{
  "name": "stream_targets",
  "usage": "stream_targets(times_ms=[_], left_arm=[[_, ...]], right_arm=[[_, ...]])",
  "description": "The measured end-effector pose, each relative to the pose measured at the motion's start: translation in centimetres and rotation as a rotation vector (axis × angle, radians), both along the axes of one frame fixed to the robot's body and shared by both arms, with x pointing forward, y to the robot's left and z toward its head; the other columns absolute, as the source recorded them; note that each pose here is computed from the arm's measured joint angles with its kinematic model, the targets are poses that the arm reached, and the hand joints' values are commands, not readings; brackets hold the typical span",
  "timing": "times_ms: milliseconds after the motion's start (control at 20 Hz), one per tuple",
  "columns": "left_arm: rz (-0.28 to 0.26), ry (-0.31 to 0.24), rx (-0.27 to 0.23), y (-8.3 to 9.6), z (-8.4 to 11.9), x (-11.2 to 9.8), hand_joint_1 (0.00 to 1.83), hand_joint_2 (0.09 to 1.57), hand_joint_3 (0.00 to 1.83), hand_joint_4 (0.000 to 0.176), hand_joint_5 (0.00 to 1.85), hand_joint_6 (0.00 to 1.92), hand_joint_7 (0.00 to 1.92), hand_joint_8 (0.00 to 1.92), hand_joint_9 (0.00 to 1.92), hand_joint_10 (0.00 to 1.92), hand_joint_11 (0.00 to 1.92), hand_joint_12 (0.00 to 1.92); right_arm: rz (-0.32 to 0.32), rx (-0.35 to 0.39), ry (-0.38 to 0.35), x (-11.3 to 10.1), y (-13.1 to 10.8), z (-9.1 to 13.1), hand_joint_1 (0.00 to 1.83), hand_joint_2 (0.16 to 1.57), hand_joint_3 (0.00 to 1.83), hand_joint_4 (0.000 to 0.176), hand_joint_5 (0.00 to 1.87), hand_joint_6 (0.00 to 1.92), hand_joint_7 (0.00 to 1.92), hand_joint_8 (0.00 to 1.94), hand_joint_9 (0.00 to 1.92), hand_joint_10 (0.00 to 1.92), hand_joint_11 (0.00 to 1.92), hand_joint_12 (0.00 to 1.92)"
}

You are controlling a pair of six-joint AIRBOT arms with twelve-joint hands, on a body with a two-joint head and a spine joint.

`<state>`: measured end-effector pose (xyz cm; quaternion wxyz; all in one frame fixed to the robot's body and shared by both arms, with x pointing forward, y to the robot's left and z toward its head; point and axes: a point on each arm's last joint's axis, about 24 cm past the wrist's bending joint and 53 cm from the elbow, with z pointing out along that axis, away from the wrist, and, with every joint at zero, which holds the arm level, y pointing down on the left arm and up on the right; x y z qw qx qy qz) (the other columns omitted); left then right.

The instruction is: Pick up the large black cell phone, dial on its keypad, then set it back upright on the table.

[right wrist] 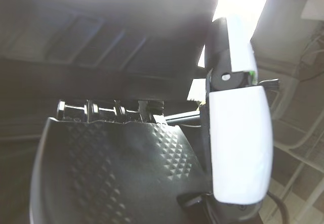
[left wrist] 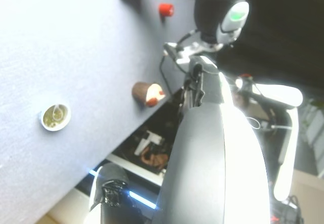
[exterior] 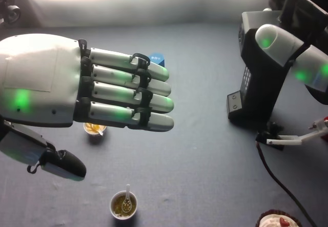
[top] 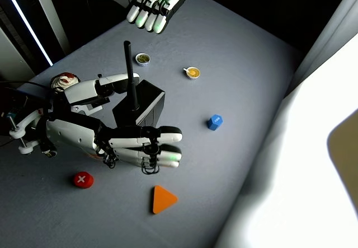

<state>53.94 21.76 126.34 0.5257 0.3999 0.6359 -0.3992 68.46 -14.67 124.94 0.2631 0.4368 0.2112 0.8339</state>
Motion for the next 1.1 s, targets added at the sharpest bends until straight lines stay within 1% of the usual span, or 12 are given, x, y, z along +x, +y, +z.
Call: stream_targets(times_ms=[250, 500, 550, 600, 650, 700, 750, 850, 900, 950, 1050, 1100], left_arm=[[-0.001, 0.0, 0.002, 0.0, -0.05, -0.01, 0.43, 1.17, 0.0, 0.0, 0.05, 0.0, 0.07, 0.0, 0.09, 0.0, 0.0, 0.17], [-0.001, 0.0, 0.002, 0.0, -0.05, -0.02, 0.48, 1.16, 0.0, 0.0, 0.05, 0.0, 0.07, 0.0, 0.09, 0.0, 0.0, 0.24], [-0.001, 0.0, 0.003, 0.0, -0.06, -0.02, 0.46, 1.16, 0.0, 0.0, 0.03, 0.0, 0.06, 0.0, 0.08, 0.0, 0.0, 0.19], [-0.001, 0.0, 0.003, 0.0, -0.06, -0.02, 0.44, 1.16, 0.0, 0.0, 0.01, 0.0, 0.04, 0.0, 0.07, 0.0, 0.0, 0.15], [-0.001, 0.0, 0.003, 0.0, -0.07, -0.02, 0.44, 1.16, 0.0, 0.0, 0.01, 0.0, 0.04, 0.0, 0.06, 0.0, 0.0, 0.14], [-0.001, 0.0, 0.004, 0.0, -0.09, -0.03, 0.49, 1.15, 0.0, 0.0, 0.04, 0.0, 0.06, 0.0, 0.09, 0.01, 0.0, 0.2], [-0.002, 0.0, 0.004, 0.0, -0.08, -0.04, 0.51, 1.14, 0.0, 0.0, 0.07, 0.01, 0.09, 0.01, 0.11, 0.01, 0.0, 0.27], [-0.002, 0.0, 0.007, 0.01, -0.14, -0.04, 0.47, 1.15, 0.0, 0.0, 0.06, 0.0, 0.08, 0.0, 0.09, 0.0, 0.0, 0.23], [-0.003, -0.001, 0.009, 0.01, -0.2, -0.06, 0.48, 1.15, 0.0, 0.0, 0.05, 0.0, 0.08, 0.0, 0.09, 0.0, 0.0, 0.22], [-0.003, 0.0, 0.01, 0.01, -0.21, -0.07, 0.48, 1.15, 0.0, 0.0, 0.03, 0.0, 0.06, 0.0, 0.07, 0.0, 0.0, 0.15], [-0.004, -0.001, 0.01, 0.0, -0.21, -0.08, 0.49, 1.14, 0.0, 0.0, 0.06, 0.0, 0.09, 0.0, 0.1, 0.01, 0.0, 0.25], [-0.003, -0.001, 0.011, 0.01, -0.23, -0.07, 0.49, 1.15, 0.0, 0.0, 0.06, 0.0, 0.08, 0.0, 0.1, 0.0, 0.0, 0.24]], right_arm=[[0.003, 0.0, 0.0, -0.05, 0.09, -0.01, 1.32, 1.16, 0.01, 0.0, 0.27, 0.0, 0.33, 0.01, 0.34, 0.03, 0.0, 0.93], [-0.001, 0.002, 0.0, -0.04, -0.01, 0.01, 1.42, 1.23, 0.0, 0.0, 0.55, 0.01, 0.56, 0.02, 0.61, 0.02, 0.33, 0.9], [-0.001, 0.003, -0.001, -0.06, -0.02, 0.04, 1.75, 1.15, 0.0, 0.0, 0.59, 0.02, 0.62, 0.02, 0.69, 0.04, 0.54, 1.47], [-0.001, 0.005, -0.004, -0.09, -0.04, 0.09, 1.75, 1.11, 0.03, 0.0, 0.71, 0.04, 0.79, 0.06, 0.75, 0.93, 0.64, 1.69], [0.0, 0.008, -0.011, -0.2, -0.01, 0.28, 1.75, 1.12, 0.01, 0.0, 0.74, 0.03, 0.83, 0.04, 0.73, 1.15, 0.64, 1.77], [0.002, 0.005, -0.018, -0.25, 0.12, 0.51, 1.54, 1.16, 0.01, 0.0, 0.68, 0.96, 0.79, 0.93, 0.85, 1.18, 0.73, 1.7], [0.005, 0.003, -0.021, -0.3, 0.25, 0.6, 1.49, 1.17, 0.0, 0.0, 0.73, 1.08, 0.77, 1.14, 0.85, 1.23, 0.78, 1.67], [0.004, 0.005, -0.021, -0.32, 0.22, 0.61, 1.49, 1.12, 0.0, 0.0, 0.94, 0.88, 0.87, 1.01, 0.93, 1.15, 0.83, 1.59], [0.003, 0.004, -0.021, -0.34, 0.19, 0.65, 1.4, 1.1, 0.0, 0.0, 1.02, 0.82, 0.93, 0.96, 0.95, 1.24, 0.86, 1.35], [0.001, 0.011, -0.016, -0.3, 0.21, 0.67, 1.38, 1.11, 0.0, 0.0, 1.02, 0.89, 0.92, 0.94, 0.94, 1.26, 0.85, 1.29], [0.008, 0.011, -0.006, -0.18, 0.47, 0.69, 1.38, 1.11, 0.0, 0.0, 0.98, 1.0, 0.94, 0.9, 0.94, 1.2, 0.85, 1.25], [0.016, 0.012, -0.001, -0.2, 0.8, 0.74, 1.38, 1.1, 0.0, 0.0, 1.02, 0.92, 0.95, 0.9, 0.95, 1.22, 0.87, 1.25]])
